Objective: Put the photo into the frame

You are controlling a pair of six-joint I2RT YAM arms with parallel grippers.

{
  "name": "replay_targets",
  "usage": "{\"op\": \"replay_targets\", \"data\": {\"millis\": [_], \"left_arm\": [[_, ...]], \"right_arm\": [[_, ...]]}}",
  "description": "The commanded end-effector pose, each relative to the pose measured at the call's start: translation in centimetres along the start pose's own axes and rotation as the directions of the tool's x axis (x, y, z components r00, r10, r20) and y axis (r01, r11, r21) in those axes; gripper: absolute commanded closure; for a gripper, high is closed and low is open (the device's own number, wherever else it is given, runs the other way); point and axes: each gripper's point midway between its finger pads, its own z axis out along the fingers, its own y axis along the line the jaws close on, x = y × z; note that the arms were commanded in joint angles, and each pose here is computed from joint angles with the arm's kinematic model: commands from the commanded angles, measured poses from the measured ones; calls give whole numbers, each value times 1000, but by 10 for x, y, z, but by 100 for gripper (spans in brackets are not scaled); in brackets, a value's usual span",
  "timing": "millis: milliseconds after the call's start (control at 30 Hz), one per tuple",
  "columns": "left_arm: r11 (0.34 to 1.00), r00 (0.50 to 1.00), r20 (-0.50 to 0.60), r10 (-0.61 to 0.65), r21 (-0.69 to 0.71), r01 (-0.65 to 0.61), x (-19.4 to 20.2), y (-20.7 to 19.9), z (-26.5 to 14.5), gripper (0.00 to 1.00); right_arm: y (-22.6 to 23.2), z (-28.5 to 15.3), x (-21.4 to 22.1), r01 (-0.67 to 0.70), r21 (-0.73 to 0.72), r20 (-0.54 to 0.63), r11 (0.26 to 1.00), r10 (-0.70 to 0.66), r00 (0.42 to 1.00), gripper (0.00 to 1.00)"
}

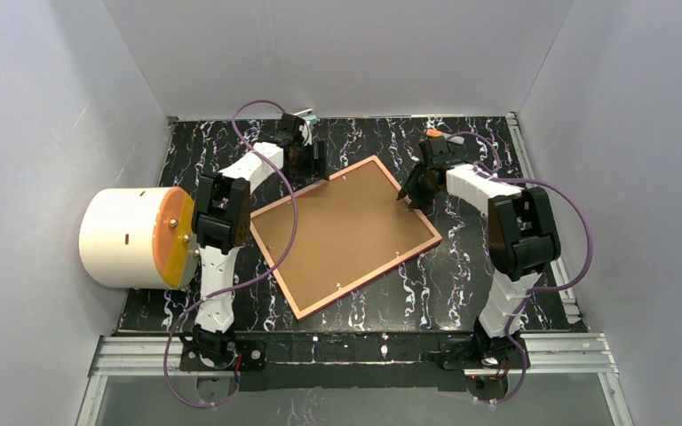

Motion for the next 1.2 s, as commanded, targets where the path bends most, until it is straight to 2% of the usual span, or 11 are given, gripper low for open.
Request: {"op": "replay_targets", "data": {"millis": [0,200,600,1000,1167], "left_arm": [[996,1000,7,28,88,-28,-5,-16,-8,21],[995,999,-20,39,96,-37,6,-14,-2,24],[997,997,-67,37,69,-32,23,-3,9,42],[997,996,-81,37,75,-31,27,-2,11,47],[997,996,-87,36,76,-30,29,-2,12,48]], "right_arm": [[2,-4,-8,-18,-14,43,1000,19,999,51],[-7,3,1,-15,18,5,1000,15,1000,51],[-14,10,4,8,42,-9,999,-8,1000,52],[-26,22,-2,52,88,20,995,-54,998,53],[-20,27,-7,93,51,45,994,-95,994,53]]}}
